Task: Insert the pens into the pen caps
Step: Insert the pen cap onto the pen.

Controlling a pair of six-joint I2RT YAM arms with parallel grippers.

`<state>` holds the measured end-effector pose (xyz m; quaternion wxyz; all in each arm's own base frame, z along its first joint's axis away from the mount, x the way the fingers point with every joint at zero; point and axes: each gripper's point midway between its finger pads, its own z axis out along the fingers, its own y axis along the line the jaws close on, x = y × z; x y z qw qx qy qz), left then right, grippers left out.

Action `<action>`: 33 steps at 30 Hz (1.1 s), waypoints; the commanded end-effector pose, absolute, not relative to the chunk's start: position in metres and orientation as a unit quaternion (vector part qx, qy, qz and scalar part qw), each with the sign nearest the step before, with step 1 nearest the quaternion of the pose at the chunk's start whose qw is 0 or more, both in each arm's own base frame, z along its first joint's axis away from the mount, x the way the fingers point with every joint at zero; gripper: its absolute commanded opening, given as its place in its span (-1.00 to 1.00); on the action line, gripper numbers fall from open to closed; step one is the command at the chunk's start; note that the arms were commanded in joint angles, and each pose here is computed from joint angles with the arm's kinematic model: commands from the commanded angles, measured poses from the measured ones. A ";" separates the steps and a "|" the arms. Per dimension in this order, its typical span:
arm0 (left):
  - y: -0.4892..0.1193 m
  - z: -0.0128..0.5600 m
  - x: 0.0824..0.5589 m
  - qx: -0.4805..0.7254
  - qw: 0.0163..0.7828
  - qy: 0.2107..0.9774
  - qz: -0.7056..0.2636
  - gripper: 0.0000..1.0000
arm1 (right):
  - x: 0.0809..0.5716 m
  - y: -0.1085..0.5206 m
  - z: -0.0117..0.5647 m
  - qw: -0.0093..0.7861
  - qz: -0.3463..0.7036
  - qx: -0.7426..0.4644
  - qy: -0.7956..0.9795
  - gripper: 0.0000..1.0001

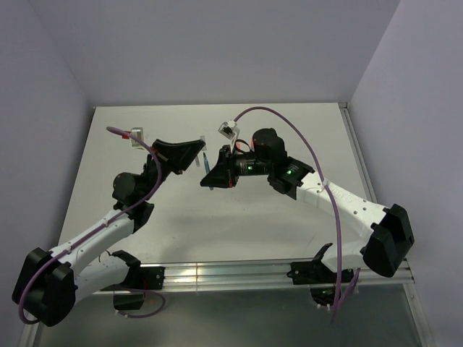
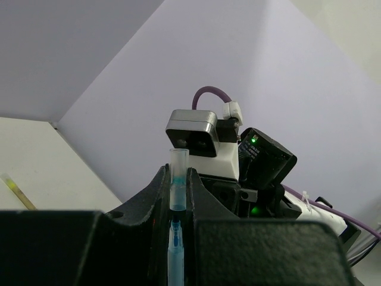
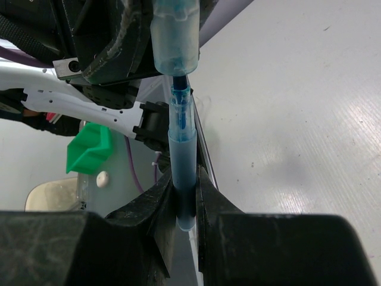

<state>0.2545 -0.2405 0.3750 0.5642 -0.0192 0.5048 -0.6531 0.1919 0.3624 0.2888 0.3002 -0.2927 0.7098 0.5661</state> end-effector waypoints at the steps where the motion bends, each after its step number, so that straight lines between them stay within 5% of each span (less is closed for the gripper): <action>1: -0.236 0.404 0.240 0.005 0.578 0.464 -0.671 -1.00 | 0.195 0.363 0.311 0.330 0.571 -0.302 0.689 -1.00; 33: -0.236 0.404 0.250 -0.002 0.590 0.467 -0.658 -1.00 | 0.196 0.360 0.317 0.322 0.581 -0.305 0.683 -1.00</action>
